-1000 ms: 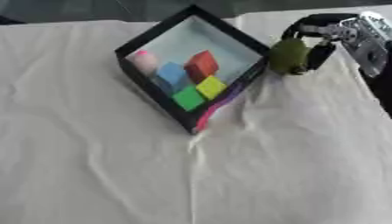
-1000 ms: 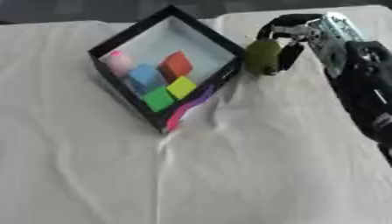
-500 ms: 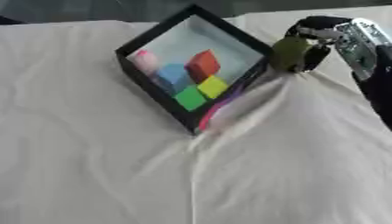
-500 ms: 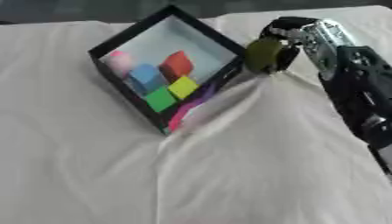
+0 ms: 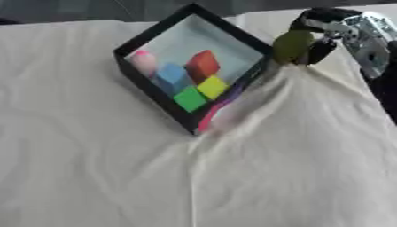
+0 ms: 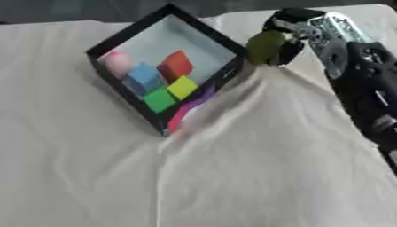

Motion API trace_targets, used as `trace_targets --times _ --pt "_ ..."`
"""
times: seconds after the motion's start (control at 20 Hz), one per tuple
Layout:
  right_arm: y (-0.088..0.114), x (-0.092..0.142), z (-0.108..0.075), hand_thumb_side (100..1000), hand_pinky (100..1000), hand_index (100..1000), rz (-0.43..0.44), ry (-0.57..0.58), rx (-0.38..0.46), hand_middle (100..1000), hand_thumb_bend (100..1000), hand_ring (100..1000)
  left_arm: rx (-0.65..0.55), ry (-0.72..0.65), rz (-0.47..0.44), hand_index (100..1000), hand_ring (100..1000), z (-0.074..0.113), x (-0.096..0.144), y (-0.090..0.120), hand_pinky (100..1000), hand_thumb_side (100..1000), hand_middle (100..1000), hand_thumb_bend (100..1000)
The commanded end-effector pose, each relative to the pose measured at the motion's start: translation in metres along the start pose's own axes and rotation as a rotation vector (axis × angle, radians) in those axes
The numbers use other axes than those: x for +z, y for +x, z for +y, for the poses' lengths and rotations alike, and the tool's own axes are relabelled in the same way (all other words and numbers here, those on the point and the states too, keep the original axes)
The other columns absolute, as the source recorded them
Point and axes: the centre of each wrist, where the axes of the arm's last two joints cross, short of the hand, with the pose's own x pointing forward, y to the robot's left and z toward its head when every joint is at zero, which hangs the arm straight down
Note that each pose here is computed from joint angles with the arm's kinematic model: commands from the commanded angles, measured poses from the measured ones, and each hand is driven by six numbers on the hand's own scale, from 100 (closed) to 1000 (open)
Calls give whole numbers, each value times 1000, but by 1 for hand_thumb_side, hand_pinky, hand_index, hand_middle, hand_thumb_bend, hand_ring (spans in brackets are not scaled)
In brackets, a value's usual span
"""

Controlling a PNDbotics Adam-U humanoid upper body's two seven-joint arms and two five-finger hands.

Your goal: Pick up objects on the table and place them in the box.

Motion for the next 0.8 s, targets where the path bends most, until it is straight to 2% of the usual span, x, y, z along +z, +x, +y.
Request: trace_targets --times 0.05,0.3,0.45,0.65,0.8 --pt "-1 20 -41 100 792 659 -25 -83 -2 584 327 719 -20 -5 -40 827 802 3 -4 8 814 603 766 345" --pt "29 43 -81 100 787 655 -142 -203 -14 579 337 709 -30 -7 -45 828 802 4 -4 8 814 599 767 346" --pt "54 49 -96 100 783 653 -201 -248 -25 576 334 703 -31 -13 -50 828 802 3 -4 9 814 596 767 346" --pt "95 33 -98 100 785 657 -295 -243 -77 580 309 702 -45 -16 -65 830 803 2 -5 10 813 590 767 341" --pt "128 8 -87 100 786 661 -351 -203 -111 583 292 703 -50 -17 -80 832 803 -1 -5 10 812 591 768 342"
